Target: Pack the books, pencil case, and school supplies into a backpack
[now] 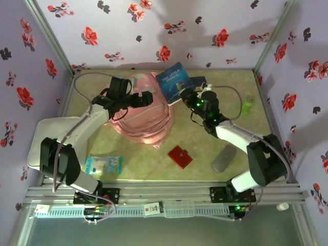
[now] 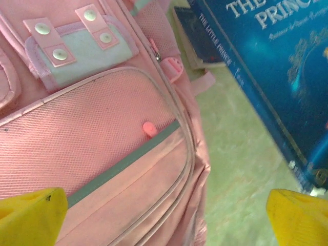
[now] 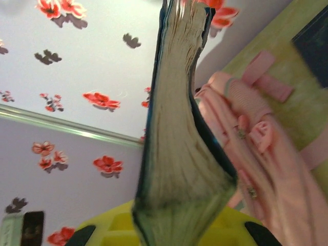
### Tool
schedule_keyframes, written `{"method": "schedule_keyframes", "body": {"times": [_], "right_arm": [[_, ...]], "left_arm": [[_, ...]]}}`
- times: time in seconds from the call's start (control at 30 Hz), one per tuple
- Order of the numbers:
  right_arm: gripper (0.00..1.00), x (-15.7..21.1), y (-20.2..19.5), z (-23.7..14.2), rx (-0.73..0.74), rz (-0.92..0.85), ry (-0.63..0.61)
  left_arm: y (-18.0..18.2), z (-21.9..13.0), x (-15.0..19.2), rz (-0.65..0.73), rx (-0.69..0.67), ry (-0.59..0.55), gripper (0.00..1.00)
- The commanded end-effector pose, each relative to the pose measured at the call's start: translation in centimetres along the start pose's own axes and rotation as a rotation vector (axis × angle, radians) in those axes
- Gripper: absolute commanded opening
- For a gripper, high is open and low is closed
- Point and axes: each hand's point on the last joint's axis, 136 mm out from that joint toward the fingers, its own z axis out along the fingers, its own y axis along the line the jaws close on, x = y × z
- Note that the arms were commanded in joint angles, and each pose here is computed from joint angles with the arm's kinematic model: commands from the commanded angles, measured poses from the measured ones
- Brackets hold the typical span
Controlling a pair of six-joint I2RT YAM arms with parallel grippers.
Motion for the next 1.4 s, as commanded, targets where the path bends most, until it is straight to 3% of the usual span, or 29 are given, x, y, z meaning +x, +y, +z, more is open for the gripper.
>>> {"method": "schedule_keyframes", "body": {"times": [0.0, 0.23, 0.37, 0.57, 1.17, 1.27, 1.37], "right_arm": [[0.01, -2.0, 0.0, -1.7, 0.034, -0.089, -0.074], [0.03, -2.9, -2.1, -3.4, 0.115, -0.101, -0.115], [0.03, -3.0, -2.6, -3.5, 0.126, -0.093, -0.118], [0.04, -2.7, -3.2, -3.4, 0.134, -0.080, -0.108], [0.06, -2.6, -2.4, -3.4, 0.083, -0.084, -0.102], [0.07, -2.6, -2.6, -3.4, 0.089, -0.088, -0.104], [0.07, -2.7, -2.9, -3.6, 0.102, -0.087, -0.111]], "left_arm": [[0.0, -0.3, 1.4, 0.247, -0.077, 0.076, 1.00], [0.4, 3.1, 5.6, 0.603, -0.207, 0.295, 0.98], [1.3, 5.1, 7.1, 0.724, -0.289, 0.401, 0.89], [2.0, 7.0, 7.9, 0.784, -0.331, 0.469, 0.71], [2.8, 9.7, 8.1, 0.957, -0.469, 0.560, 0.63], [2.7, 10.0, 7.8, 0.970, -0.491, 0.552, 0.58], [2.5, 9.9, 7.3, 0.970, -0.500, 0.532, 0.46]]}}
